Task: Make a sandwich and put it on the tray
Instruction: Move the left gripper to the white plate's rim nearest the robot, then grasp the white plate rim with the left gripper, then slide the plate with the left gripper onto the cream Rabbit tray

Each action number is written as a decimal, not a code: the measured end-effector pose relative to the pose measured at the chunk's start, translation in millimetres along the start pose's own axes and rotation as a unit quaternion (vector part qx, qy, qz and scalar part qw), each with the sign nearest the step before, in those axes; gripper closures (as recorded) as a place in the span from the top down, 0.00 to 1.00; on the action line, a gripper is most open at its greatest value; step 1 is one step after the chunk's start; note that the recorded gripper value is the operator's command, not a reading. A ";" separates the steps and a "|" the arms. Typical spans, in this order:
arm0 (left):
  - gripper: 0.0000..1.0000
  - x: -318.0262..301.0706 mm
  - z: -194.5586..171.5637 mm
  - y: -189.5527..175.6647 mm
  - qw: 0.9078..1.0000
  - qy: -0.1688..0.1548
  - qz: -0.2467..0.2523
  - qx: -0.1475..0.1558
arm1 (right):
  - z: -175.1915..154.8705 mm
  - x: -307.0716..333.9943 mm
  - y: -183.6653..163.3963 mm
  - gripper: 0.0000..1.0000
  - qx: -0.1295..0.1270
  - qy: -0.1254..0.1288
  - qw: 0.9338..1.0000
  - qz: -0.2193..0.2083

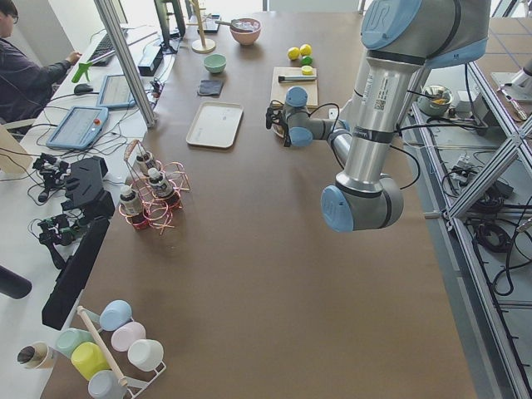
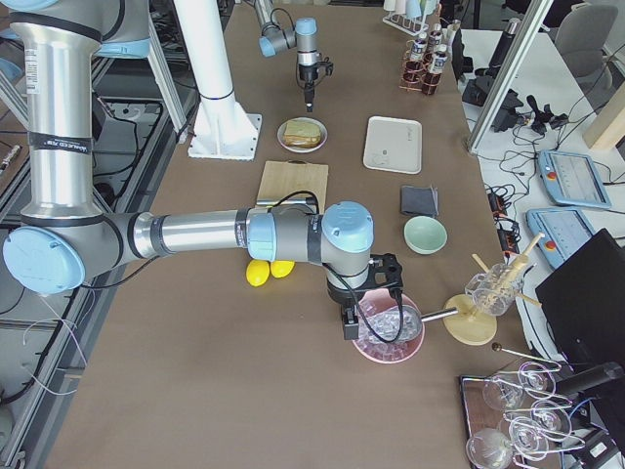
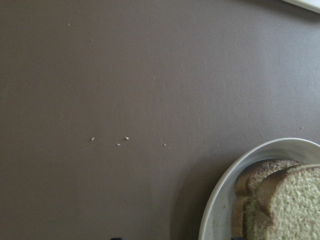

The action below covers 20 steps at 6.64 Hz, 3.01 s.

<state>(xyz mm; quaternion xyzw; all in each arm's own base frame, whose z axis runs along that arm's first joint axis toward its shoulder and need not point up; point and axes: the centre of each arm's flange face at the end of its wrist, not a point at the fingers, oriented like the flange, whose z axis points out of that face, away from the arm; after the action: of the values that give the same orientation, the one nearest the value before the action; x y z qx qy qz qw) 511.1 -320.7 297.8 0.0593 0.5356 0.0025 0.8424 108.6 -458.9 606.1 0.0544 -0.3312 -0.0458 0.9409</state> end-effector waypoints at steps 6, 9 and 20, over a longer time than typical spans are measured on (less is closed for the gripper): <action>0.43 16.8 22.7 24.0 1.000 -0.001 -0.006 -0.010 | 1.1 6.7 2.6 1.00 -0.011 0.025 1.000 0.005; 0.00 26.4 34.0 20.2 1.000 -0.002 -0.006 -0.011 | 2.9 8.2 2.8 1.00 -0.012 0.024 1.000 0.006; 0.00 35.2 -27.7 -156.4 0.999 0.019 -0.032 0.030 | 10.0 13.9 11.2 1.00 -0.020 0.029 0.999 0.011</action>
<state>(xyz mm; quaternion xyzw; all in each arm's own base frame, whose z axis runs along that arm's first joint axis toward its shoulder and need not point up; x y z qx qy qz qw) 491.9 -470.9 238.3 0.0670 0.5533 -0.0395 0.8293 113.6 -450.3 623.9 0.0332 -0.3031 -0.0404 0.9515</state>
